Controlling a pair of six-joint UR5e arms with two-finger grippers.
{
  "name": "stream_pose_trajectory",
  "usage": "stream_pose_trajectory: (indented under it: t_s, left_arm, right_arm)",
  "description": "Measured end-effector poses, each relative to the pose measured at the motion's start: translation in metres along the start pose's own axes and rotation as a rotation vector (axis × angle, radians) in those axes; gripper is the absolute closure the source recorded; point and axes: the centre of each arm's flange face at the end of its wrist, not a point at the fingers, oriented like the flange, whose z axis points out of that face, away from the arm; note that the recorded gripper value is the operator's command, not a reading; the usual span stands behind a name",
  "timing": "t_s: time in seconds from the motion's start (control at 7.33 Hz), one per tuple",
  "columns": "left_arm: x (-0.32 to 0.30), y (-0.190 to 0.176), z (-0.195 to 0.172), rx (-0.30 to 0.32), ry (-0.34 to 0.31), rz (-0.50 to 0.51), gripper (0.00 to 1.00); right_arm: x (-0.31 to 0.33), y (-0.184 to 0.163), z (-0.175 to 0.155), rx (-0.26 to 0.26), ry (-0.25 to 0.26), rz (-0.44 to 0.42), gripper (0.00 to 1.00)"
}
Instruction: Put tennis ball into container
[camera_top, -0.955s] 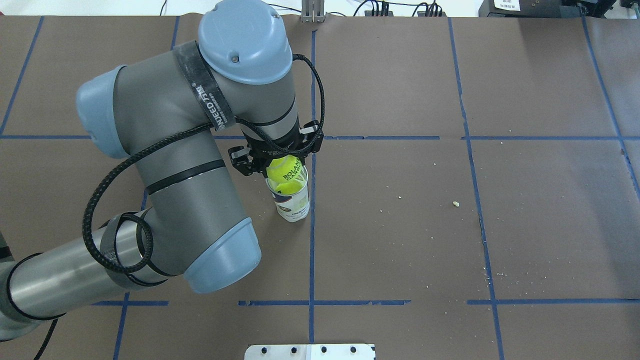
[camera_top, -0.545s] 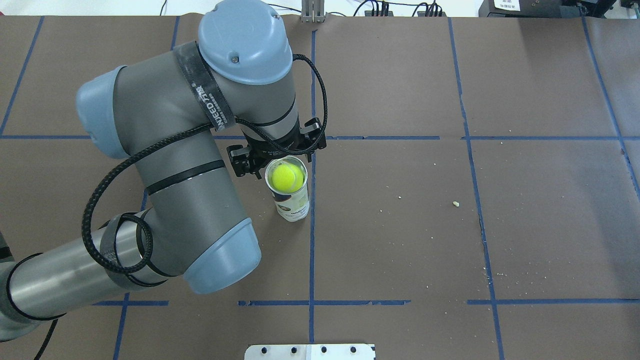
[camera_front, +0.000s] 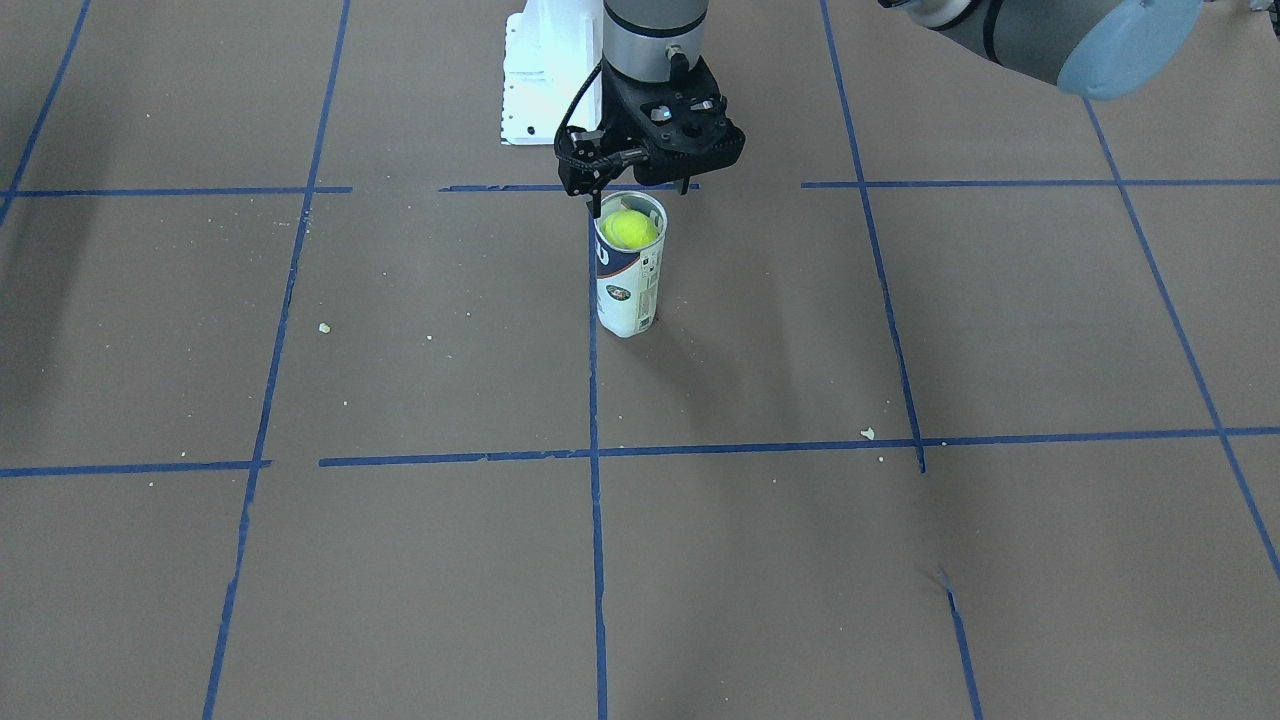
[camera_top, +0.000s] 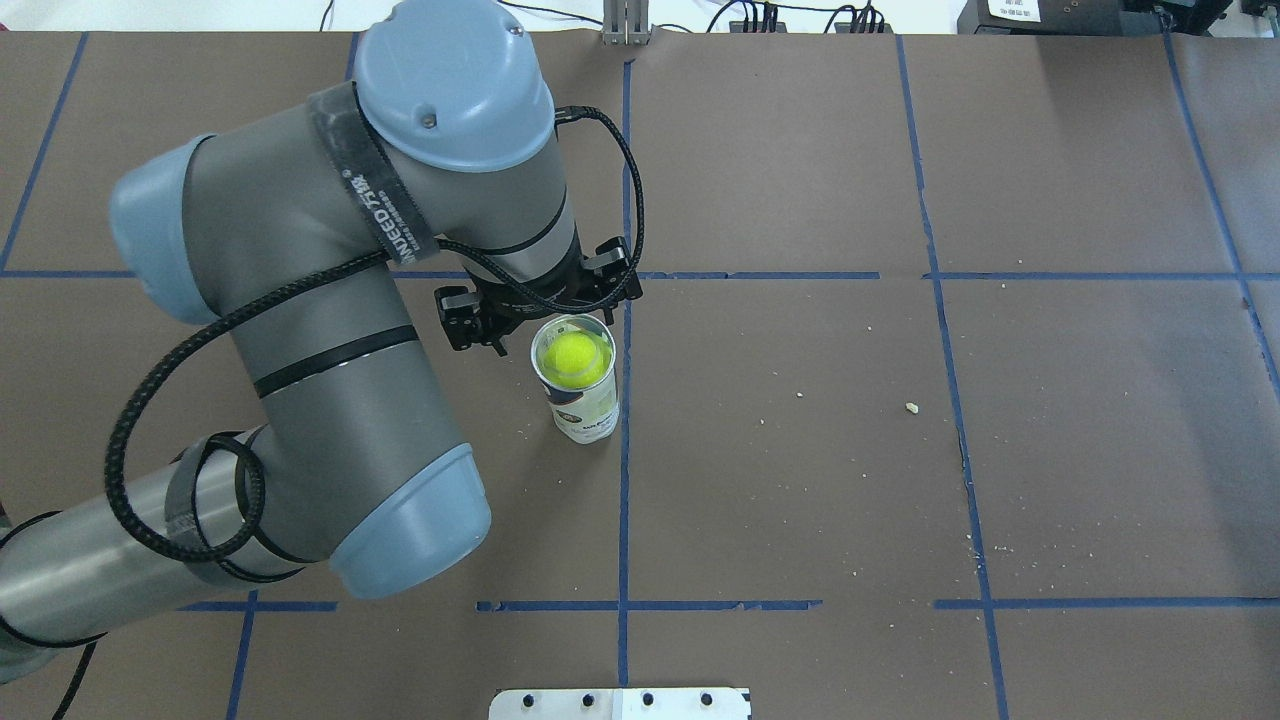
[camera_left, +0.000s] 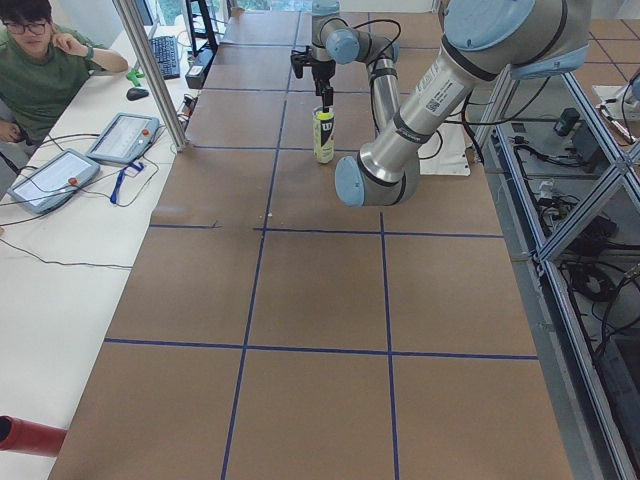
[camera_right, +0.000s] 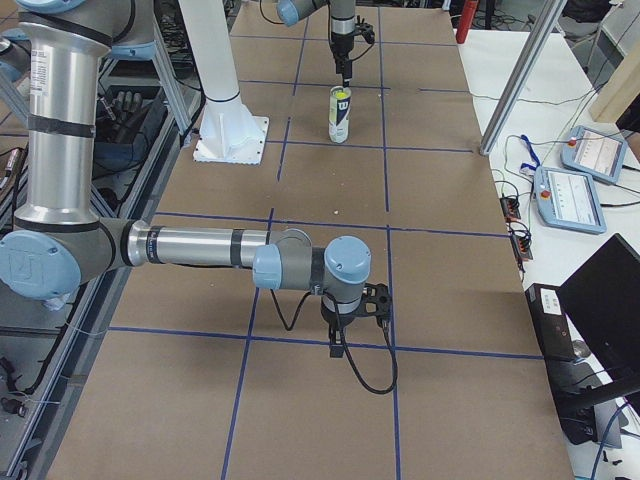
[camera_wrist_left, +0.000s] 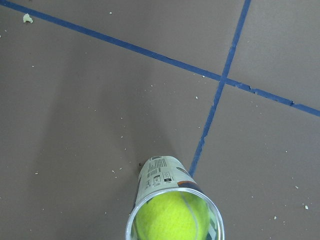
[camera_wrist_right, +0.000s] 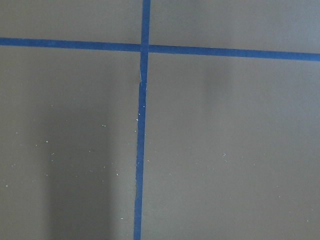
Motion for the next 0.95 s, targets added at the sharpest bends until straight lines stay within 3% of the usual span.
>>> stream_pose_trajectory:
  t_s: [0.14,0.41,0.95]
  left_arm:
    - [-0.021,-0.011,-0.002,0.018,0.005,0.057,0.0]
    - [-0.088,-0.067,-0.002,0.083,0.002,0.173,0.0]
    - [-0.305,-0.202,0.001,0.11,-0.083,0.453,0.0]
  right_arm:
    - [0.0,0.0,0.0,0.0,0.0,0.0,0.0]
    - [0.0,0.0,0.0,0.0,0.0,0.0,0.0]
    - [0.0,0.0,0.0,0.0,0.0,0.0,0.0]
